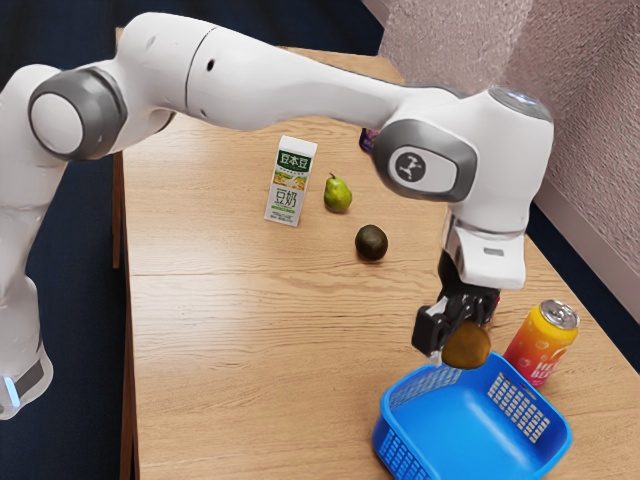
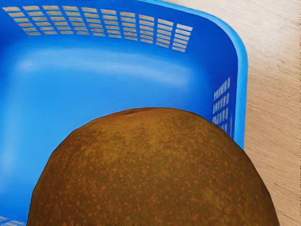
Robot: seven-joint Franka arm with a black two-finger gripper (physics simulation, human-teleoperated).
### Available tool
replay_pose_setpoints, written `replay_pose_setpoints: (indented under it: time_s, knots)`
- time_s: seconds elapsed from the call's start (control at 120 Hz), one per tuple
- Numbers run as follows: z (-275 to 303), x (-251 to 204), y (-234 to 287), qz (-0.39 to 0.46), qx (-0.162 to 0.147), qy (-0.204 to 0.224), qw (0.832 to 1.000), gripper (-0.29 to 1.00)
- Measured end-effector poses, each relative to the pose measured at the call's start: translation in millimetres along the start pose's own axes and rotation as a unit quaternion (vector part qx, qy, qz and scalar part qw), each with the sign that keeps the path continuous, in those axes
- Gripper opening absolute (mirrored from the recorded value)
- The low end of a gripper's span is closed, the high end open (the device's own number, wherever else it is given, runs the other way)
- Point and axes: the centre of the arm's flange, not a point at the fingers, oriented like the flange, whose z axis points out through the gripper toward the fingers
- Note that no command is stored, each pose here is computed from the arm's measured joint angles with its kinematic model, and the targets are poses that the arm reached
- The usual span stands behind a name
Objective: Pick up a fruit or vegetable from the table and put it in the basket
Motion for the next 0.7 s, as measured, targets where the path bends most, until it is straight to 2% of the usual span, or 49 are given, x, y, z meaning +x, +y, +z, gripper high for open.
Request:
replay_pose_setpoints:
  time_s: [0.242, 0.367, 0.5, 0.542, 0.575, 0.617, 0.7]
  knots:
    - [12.2, 7.7, 0.2, 0.007, -0.009, 0.009, 1.0, 0.28]
    - [18.0, 14.3, 5.4, 0.015, -0.014, 0.015, 1.0, 0.53]
    - [15.8, 16.0, 8.3, 0.019, -0.012, 0.019, 1.0, 0.63]
    - [-8.9, 8.9, 15.3, 0.02, 0.0, 0.018, 1.0, 0.65]
    - [-40.6, -10.4, 12.2, 0.005, 0.021, 0.01, 1.0, 0.66]
    - [-82.9, -56.8, -11.2, -0.043, 0.051, -0.009, 0.998, 0.67]
    - [-127.4, -178.4, -84.2, -0.179, 0.073, -0.051, 0.98, 0.69]
